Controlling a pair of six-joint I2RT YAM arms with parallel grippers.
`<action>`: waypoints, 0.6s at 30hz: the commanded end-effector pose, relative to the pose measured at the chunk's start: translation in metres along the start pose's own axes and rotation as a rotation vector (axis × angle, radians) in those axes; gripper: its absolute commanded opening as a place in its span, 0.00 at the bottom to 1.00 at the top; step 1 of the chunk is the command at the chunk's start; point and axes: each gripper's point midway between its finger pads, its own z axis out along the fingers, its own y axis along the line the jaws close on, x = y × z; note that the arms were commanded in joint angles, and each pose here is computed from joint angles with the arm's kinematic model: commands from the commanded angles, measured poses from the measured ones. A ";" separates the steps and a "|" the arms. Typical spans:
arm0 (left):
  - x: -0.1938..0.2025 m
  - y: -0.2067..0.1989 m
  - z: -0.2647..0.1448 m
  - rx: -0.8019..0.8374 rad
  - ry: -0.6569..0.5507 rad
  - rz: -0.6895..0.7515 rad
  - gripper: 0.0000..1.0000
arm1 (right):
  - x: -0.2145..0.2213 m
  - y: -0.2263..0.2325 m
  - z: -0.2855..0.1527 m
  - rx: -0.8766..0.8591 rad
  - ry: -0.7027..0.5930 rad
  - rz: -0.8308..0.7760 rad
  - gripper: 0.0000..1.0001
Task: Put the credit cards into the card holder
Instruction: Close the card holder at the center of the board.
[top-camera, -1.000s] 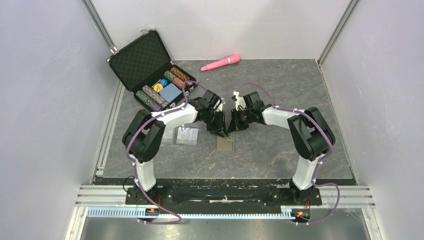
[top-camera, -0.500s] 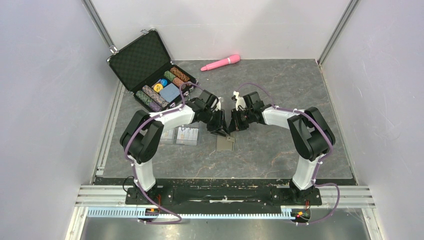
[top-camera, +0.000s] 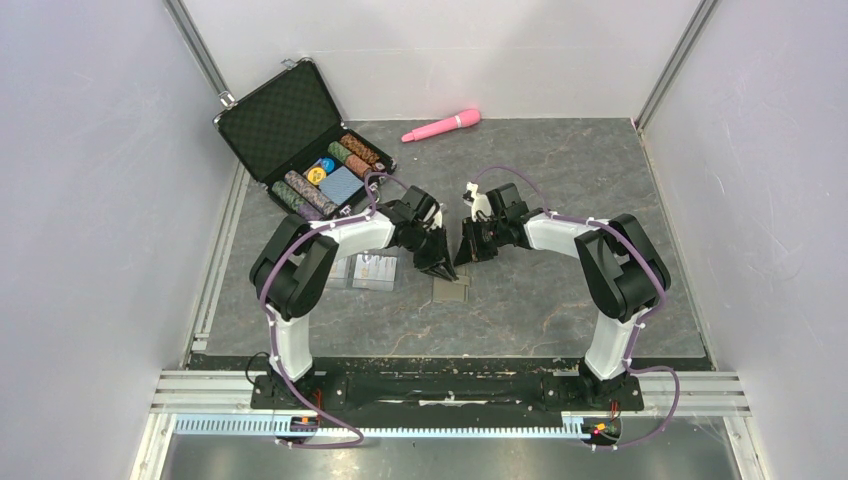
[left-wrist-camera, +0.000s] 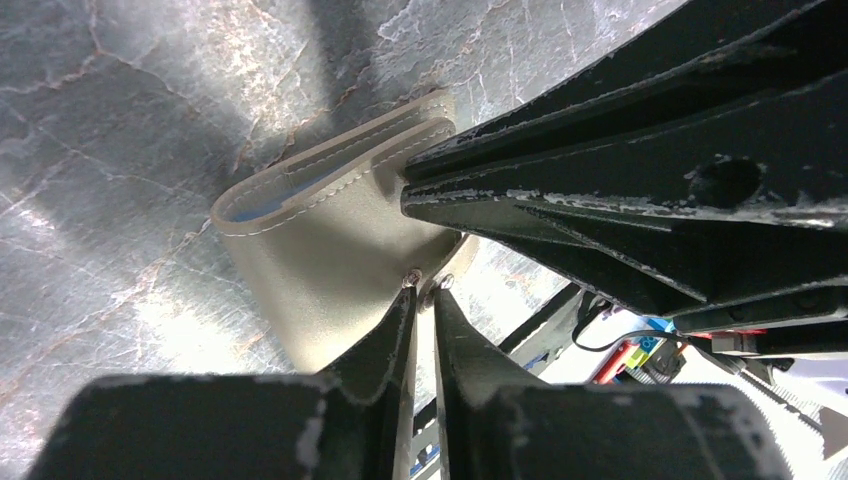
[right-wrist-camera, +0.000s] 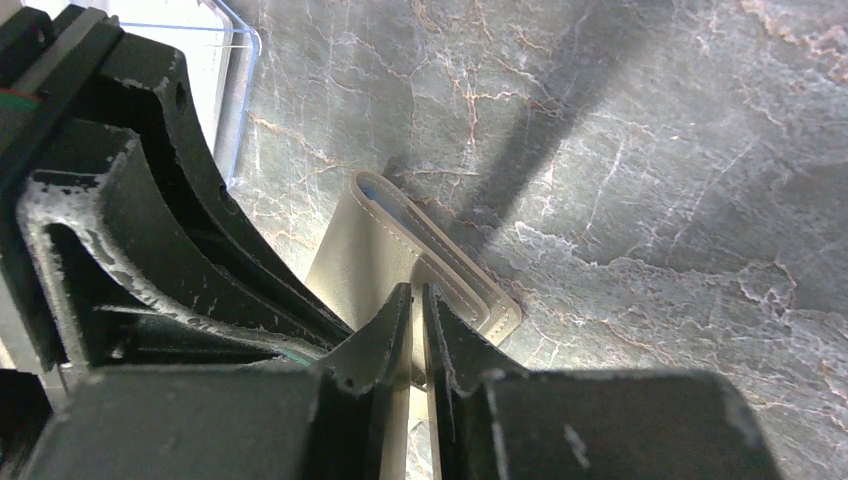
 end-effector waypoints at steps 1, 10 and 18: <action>-0.008 -0.020 -0.002 0.065 -0.004 0.028 0.12 | 0.027 -0.015 0.003 0.051 0.084 0.021 0.11; -0.011 -0.028 -0.006 0.093 -0.024 0.042 0.02 | 0.027 -0.015 0.003 0.051 0.086 0.021 0.11; -0.017 -0.021 -0.016 0.028 -0.077 0.078 0.02 | 0.027 -0.015 0.003 0.049 0.085 0.022 0.11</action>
